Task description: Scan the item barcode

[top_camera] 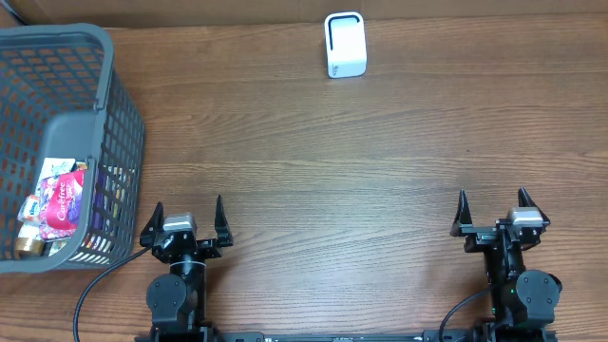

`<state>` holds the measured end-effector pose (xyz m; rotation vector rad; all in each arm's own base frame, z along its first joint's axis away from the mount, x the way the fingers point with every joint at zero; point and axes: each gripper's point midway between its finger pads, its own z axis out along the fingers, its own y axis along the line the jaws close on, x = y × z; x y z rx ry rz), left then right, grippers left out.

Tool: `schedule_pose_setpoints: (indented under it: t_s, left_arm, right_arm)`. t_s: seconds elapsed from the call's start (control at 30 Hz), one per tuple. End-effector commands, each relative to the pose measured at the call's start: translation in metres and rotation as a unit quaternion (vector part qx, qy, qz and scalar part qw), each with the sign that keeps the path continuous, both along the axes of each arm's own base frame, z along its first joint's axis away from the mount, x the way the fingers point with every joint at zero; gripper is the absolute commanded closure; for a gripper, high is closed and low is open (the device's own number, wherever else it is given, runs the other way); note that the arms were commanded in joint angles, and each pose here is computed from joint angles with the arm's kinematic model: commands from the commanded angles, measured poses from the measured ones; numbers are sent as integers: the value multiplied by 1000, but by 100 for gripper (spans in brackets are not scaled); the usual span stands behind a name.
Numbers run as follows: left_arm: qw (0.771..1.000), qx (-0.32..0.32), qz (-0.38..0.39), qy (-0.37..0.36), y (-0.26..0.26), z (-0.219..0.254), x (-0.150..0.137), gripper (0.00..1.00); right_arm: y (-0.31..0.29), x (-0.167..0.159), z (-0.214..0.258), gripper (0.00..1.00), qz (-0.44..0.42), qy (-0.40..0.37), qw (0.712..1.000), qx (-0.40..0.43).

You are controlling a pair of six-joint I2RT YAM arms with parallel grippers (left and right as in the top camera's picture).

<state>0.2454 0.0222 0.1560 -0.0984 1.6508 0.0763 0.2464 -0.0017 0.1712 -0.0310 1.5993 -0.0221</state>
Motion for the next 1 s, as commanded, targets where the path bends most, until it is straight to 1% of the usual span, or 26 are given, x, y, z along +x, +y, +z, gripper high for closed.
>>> schedule_pose_setpoints:
  t_s: [0.0, 0.5, 0.6, 0.67, 0.7, 0.77, 0.8, 0.9, 0.97]
  left_arm:
    - [1000, 11, -9, -3, -3, 1, 0, 0]
    - [1000, 11, -9, -5, -3, 2, 0, 0]
    - [999, -11, -24, -25, -9, 10, 1, 0]
    - [995, -48, -74, -42, -26, 18, 1, 0]
    - [986, -85, -128, -59, -45, 28, -1, 0]
    - [969, -121, -199, -79, -69, 44, -7, 1]
    - [960, -122, -233, -96, -79, 54, -12, 0]
    - [929, -85, -321, -167, -105, 91, -33, 0]
    - [913, -65, -345, -207, -112, 111, -45, 0]
  right_arm:
    - [-2, 0, -2, 0, -4, -2, 1000, 2]
    - [-2, 0, -2, 0, -4, -2, 1000, 2]
    - [-2, 0, -2, 0, -4, -2, 1000, 2]
    - [-2, 0, -2, 0, -4, -2, 1000, 2]
    - [-2, 0, -2, 0, -4, -2, 1000, 2]
    - [-2, 0, -2, 0, -4, -2, 1000, 2]
    - [-2, 0, -2, 0, -4, -2, 1000, 2]
    - [-2, 0, -2, 0, -4, -2, 1000, 2]
    - [-2, 0, -2, 0, -4, -2, 1000, 2]
